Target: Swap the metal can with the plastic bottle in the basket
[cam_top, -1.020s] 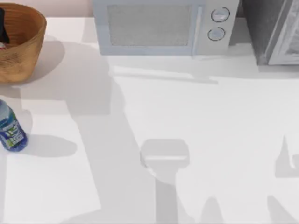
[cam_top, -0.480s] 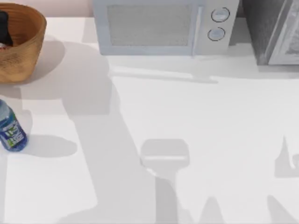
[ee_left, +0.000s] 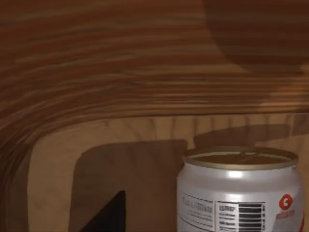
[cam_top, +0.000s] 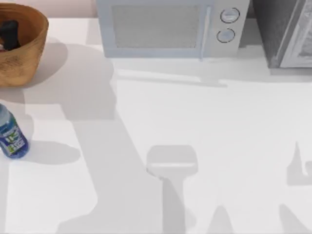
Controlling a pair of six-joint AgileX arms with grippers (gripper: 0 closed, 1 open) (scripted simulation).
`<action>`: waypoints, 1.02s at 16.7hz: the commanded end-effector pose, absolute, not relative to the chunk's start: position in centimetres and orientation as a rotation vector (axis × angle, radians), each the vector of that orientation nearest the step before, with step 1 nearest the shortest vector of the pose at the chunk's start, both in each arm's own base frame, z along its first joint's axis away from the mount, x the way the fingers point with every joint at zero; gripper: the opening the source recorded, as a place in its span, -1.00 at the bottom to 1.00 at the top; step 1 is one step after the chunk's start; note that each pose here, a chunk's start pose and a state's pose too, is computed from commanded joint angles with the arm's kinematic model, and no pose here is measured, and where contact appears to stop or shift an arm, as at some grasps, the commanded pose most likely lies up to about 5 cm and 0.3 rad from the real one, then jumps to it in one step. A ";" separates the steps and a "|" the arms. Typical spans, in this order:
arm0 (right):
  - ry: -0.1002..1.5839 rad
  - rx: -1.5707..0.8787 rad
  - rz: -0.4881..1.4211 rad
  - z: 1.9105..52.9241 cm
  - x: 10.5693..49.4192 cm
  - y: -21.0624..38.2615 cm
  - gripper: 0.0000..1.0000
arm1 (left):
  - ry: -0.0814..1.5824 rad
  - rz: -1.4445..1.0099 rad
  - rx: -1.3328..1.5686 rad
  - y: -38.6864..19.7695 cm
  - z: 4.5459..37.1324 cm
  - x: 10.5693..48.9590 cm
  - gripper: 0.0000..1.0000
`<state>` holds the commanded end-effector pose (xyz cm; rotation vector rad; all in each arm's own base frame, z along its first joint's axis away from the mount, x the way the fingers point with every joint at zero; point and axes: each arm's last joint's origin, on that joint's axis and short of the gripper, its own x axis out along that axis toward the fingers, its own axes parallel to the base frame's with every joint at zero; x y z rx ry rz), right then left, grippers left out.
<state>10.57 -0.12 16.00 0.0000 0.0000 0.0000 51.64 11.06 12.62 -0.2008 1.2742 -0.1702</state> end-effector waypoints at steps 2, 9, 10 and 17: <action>0.000 0.000 0.000 16.0 10.6 -0.1 1.00 | 1.274 -0.170 -0.201 11.1 12.6 51.6 1.00; 0.000 0.000 0.000 16.0 10.6 -0.1 1.00 | 1.274 -0.170 -0.201 11.1 12.6 51.6 0.10; 0.000 0.000 0.000 16.0 10.6 -0.1 1.00 | 1.274 -0.170 -0.201 11.1 12.6 51.6 -0.06; 0.000 0.000 0.000 16.0 10.6 -0.1 1.00 | 1.274 -0.170 -0.201 11.1 12.6 51.6 -1.00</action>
